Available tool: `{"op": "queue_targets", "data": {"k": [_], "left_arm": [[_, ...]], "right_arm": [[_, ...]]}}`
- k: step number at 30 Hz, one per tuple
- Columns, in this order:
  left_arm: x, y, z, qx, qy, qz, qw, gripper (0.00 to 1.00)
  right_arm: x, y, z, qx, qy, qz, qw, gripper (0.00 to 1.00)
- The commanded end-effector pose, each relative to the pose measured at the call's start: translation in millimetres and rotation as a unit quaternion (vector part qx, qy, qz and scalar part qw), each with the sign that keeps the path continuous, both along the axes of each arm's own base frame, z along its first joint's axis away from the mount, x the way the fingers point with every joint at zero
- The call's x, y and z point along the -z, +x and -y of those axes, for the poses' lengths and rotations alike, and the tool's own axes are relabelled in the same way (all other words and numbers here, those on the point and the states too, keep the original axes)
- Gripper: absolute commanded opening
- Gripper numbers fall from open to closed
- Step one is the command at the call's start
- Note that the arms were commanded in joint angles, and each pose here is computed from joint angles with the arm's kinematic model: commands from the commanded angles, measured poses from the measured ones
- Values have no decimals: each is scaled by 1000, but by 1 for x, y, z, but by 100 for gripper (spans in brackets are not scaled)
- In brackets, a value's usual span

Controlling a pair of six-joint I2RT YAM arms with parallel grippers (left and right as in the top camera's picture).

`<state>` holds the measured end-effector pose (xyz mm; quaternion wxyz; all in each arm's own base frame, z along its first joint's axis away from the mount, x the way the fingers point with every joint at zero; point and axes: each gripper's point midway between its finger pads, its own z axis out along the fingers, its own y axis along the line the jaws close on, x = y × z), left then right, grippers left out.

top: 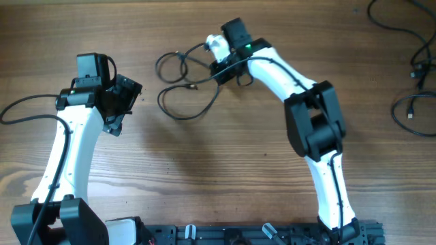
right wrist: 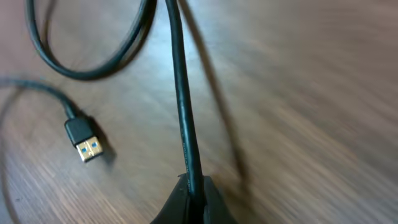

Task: Untangle cables
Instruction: 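Carry the last cable to the upper right with the right gripper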

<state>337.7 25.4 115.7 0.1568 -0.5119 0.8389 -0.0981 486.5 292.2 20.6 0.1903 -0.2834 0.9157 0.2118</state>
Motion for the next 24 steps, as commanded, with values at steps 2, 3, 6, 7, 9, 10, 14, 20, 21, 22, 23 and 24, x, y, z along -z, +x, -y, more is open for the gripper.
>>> {"op": "queue_targets", "data": {"k": [2, 3, 6, 7, 9, 10, 14, 20, 21, 22, 23, 24], "left_arm": [[-9, 2, -3, 4, 10, 13, 1000, 100], [-9, 2, -3, 4, 10, 13, 1000, 100], [-9, 2, -3, 4, 10, 13, 1000, 100], [-9, 2, -3, 4, 10, 13, 1000, 100], [-9, 2, -3, 4, 10, 13, 1000, 100], [-9, 2, -3, 4, 10, 13, 1000, 100], [-9, 2, -3, 4, 10, 13, 1000, 100], [-9, 2, -3, 4, 10, 13, 1000, 100], [-9, 2, -3, 5, 10, 13, 1000, 100], [-9, 2, -2, 5, 9, 13, 1000, 100], [-9, 2, -2, 5, 9, 13, 1000, 100], [-9, 2, -2, 5, 8, 13, 1000, 100]], "right_arm": [[-124, 52, 70, 142, 64, 74, 985, 4], [-139, 58, 89, 168, 72, 83, 980, 4], [-173, 73, 152, 257, 99, 88, 957, 4], [-177, 77, 173, 287, 106, 84, 948, 4], [-178, 81, 214, 345, 116, 68, 929, 4], [-176, 82, 234, 369, 119, 59, 920, 4], [-161, 75, 300, 432, 102, 36, 895, 4], [-146, 57, 366, 494, 74, 8, 866, 4], [-142, 52, 375, 505, 63, 3, 861, 4], [-140, 49, 382, 514, 52, 0, 856, 4], [-136, 44, 391, 526, 36, -3, 850, 4], [-133, 40, 400, 538, 18, -3, 843, 4]]}}
